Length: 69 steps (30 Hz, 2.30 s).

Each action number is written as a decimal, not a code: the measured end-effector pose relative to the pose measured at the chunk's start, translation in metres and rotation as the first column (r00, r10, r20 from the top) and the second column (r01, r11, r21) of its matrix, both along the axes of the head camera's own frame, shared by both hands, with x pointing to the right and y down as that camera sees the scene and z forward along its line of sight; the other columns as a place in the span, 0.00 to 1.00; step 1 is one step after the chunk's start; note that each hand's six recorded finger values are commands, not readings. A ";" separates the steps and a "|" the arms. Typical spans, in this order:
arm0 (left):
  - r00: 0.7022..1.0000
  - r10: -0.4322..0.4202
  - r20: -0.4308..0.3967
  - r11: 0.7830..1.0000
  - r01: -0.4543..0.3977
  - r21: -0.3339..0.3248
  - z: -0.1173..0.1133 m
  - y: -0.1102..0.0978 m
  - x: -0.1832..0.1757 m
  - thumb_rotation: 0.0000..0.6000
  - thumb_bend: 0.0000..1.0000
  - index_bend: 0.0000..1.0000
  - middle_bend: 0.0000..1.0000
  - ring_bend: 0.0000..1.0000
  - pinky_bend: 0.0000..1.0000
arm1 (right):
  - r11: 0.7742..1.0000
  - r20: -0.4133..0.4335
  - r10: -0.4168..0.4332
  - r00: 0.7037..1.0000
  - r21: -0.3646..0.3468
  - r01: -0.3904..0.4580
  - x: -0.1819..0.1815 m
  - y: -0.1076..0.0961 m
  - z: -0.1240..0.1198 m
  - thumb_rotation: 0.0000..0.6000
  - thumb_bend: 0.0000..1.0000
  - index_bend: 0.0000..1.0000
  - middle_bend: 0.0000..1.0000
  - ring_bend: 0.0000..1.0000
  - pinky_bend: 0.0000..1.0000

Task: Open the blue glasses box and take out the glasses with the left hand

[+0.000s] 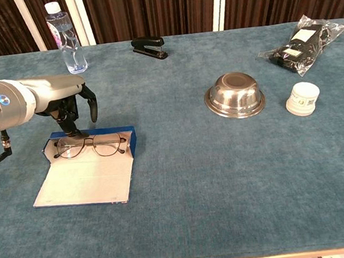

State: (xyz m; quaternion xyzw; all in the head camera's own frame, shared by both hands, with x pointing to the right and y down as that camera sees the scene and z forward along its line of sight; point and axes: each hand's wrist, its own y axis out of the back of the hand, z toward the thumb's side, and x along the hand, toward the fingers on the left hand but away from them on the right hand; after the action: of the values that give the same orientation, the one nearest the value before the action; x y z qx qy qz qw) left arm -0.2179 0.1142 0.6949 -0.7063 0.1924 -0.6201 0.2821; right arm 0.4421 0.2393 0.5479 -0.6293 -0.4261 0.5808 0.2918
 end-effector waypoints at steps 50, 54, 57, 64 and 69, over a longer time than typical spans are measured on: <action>1.000 -0.028 -0.011 0.999 0.028 -0.034 0.009 0.006 0.002 1.00 0.37 0.49 1.00 0.95 0.94 | 1.000 0.001 0.002 1.000 0.001 -0.002 0.001 0.000 0.000 1.00 0.11 0.00 0.00 0.00 0.21; 0.999 -0.033 -0.009 0.999 0.033 -0.035 0.011 0.007 0.001 1.00 0.39 0.52 1.00 0.95 0.94 | 1.000 0.001 0.003 1.000 0.001 -0.003 0.001 0.000 0.000 1.00 0.11 0.00 0.00 0.00 0.21; 0.999 -0.036 -0.012 0.999 0.035 -0.031 0.011 0.006 0.001 1.00 0.40 0.55 1.00 0.95 0.94 | 1.000 0.001 0.004 1.000 0.001 -0.004 0.001 0.000 0.000 1.00 0.11 0.00 0.00 0.00 0.21; 0.999 -0.033 -0.023 0.999 0.033 -0.016 0.008 0.005 0.002 1.00 0.41 0.58 1.00 0.95 0.94 | 1.000 0.001 0.004 1.000 0.002 -0.004 0.001 0.000 0.000 1.00 0.11 0.00 0.00 0.00 0.21; 0.999 -0.033 -0.022 0.999 0.033 0.001 0.005 0.000 0.001 1.00 0.41 0.58 1.00 0.95 0.94 | 1.000 0.001 0.005 1.000 0.002 -0.005 0.001 0.000 0.000 1.00 0.11 0.00 0.00 0.00 0.21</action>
State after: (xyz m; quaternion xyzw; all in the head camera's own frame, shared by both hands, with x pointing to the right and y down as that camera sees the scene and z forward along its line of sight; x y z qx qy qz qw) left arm -0.2169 0.1146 0.6995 -0.7098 0.2074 -0.6166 0.2703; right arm 0.4430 0.2393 0.5476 -0.6283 -0.4283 0.5807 0.2909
